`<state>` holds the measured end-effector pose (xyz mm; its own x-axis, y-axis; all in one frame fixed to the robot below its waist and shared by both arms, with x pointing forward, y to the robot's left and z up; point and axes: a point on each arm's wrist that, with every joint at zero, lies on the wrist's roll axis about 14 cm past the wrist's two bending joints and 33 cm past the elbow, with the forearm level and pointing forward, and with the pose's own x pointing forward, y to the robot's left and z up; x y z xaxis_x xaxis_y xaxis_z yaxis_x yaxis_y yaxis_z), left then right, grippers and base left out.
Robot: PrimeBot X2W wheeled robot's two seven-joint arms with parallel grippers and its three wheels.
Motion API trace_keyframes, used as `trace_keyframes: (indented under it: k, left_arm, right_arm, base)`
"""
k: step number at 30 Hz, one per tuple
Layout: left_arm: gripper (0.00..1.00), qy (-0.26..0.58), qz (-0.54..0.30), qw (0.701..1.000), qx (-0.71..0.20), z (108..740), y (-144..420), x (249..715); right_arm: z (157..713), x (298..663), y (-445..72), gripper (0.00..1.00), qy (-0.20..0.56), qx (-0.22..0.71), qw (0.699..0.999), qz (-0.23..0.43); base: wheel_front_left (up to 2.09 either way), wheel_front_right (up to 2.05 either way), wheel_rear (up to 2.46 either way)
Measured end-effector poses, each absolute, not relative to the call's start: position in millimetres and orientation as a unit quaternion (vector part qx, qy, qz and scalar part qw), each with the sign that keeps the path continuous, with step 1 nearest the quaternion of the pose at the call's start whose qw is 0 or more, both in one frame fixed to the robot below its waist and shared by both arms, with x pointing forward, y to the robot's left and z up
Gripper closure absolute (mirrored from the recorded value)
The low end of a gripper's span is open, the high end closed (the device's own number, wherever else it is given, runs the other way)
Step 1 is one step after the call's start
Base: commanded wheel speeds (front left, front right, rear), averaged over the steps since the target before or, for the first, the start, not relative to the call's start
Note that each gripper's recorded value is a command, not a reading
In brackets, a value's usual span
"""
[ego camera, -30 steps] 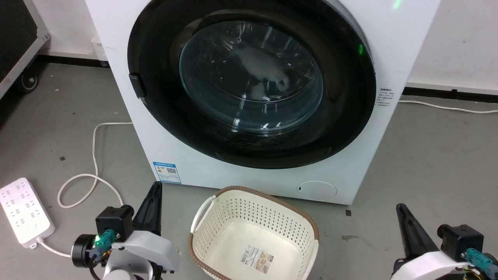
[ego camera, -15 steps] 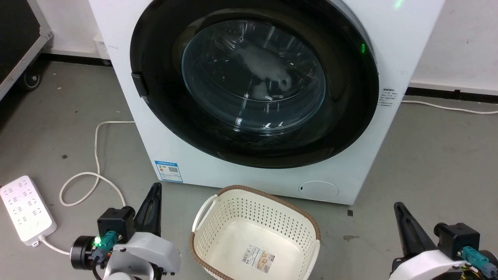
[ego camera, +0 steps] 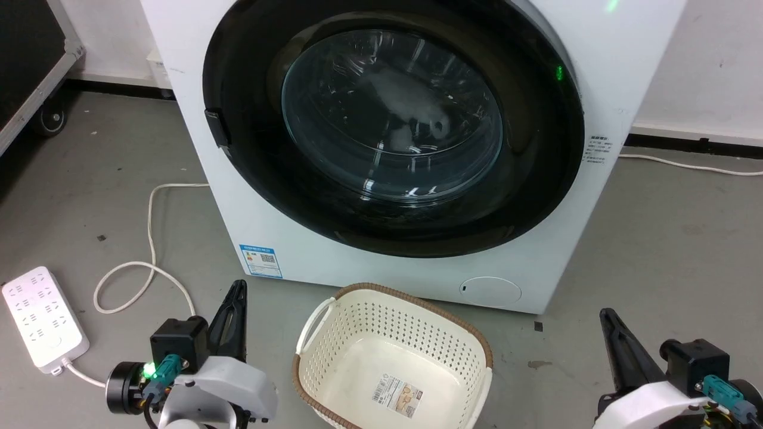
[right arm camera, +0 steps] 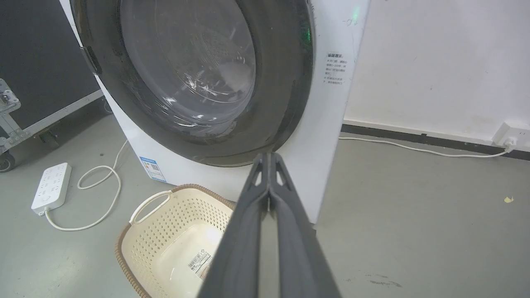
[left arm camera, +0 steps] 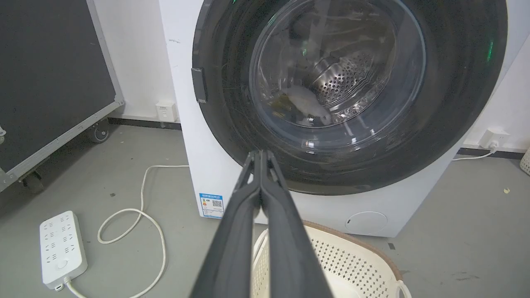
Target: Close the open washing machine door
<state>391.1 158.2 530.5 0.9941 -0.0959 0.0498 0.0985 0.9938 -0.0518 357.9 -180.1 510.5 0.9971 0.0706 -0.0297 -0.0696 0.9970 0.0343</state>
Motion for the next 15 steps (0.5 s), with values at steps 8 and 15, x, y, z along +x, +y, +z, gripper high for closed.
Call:
trace_keyframes:
  k: [8,15]
  left_arm:
    - [1.00,-0.023,-0.044,0.999,-0.020,530.9,160.2,389.1]
    - [1.00,-0.023,-0.039,0.999,-0.016,532.1,161.8,387.9]
  right_arm:
    - [512.2,359.4,-177.9,1.00,0.014,0.012,0.999,0.039]
    - [512.9,360.4,-175.7,1.00,0.015,0.008,0.999,0.042]
  base:
    - [0.00,0.00,0.00]
    - [0.00,0.00,0.00]
